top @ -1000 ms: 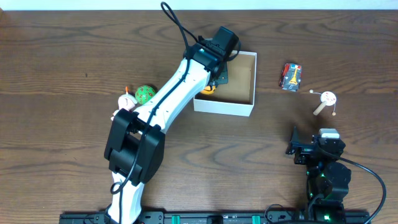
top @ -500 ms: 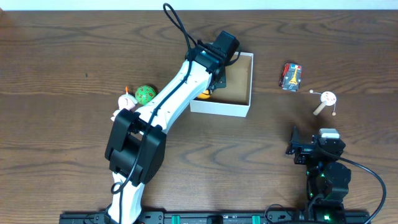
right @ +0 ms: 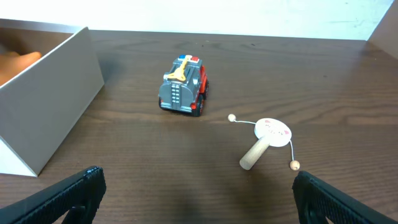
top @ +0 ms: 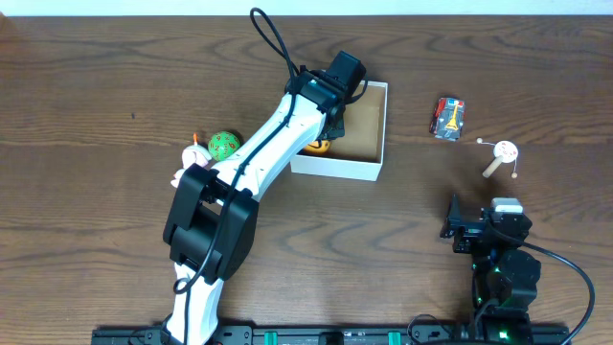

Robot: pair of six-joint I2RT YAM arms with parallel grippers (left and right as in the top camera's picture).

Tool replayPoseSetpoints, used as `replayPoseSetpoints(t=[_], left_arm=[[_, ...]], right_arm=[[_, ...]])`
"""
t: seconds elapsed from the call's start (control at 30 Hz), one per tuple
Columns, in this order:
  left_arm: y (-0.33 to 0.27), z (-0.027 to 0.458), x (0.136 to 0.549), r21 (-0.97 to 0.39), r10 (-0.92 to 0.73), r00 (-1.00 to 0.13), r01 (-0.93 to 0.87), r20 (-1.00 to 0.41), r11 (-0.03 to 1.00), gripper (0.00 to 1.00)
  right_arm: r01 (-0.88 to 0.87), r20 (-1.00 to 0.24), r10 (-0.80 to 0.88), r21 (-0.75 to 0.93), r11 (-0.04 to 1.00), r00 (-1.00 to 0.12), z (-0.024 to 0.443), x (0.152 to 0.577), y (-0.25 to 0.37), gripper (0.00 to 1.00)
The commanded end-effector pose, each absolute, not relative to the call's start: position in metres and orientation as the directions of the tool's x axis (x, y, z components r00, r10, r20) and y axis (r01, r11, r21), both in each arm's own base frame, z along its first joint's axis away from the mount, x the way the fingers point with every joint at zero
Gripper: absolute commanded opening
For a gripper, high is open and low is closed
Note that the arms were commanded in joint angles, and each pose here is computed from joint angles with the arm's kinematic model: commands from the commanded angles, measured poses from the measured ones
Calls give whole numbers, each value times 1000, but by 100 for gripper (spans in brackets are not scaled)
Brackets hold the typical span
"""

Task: Pack container
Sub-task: 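Lift the yellow dog and lower it into the white box, then move left gripper back and grasp the green numbered ball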

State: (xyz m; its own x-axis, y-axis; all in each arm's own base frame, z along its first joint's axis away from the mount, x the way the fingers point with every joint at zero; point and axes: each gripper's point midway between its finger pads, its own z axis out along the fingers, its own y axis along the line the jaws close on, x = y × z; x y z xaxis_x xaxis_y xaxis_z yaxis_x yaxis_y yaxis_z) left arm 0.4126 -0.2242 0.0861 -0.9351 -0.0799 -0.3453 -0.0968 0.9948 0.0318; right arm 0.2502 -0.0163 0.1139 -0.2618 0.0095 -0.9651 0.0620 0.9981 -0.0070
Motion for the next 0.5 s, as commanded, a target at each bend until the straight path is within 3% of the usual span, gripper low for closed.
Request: replayPoseSetpoints(t=[0.0, 0.3, 0.47], left_arm=[[-216, 82, 419, 65, -77, -928, -108, -364, 992, 36], [-210, 162, 462, 120, 23, -810, -59, -586, 991, 36], [-164, 183, 459, 154, -28, -814, -143, -580, 978, 36]], right_arm=[[48, -964, 7, -6, 999, -266, 112, 250, -12, 99], [48, -964, 7, -6, 999, -266, 112, 250, -12, 99], [48, -964, 7, -6, 999, -266, 112, 250, -12, 99]])
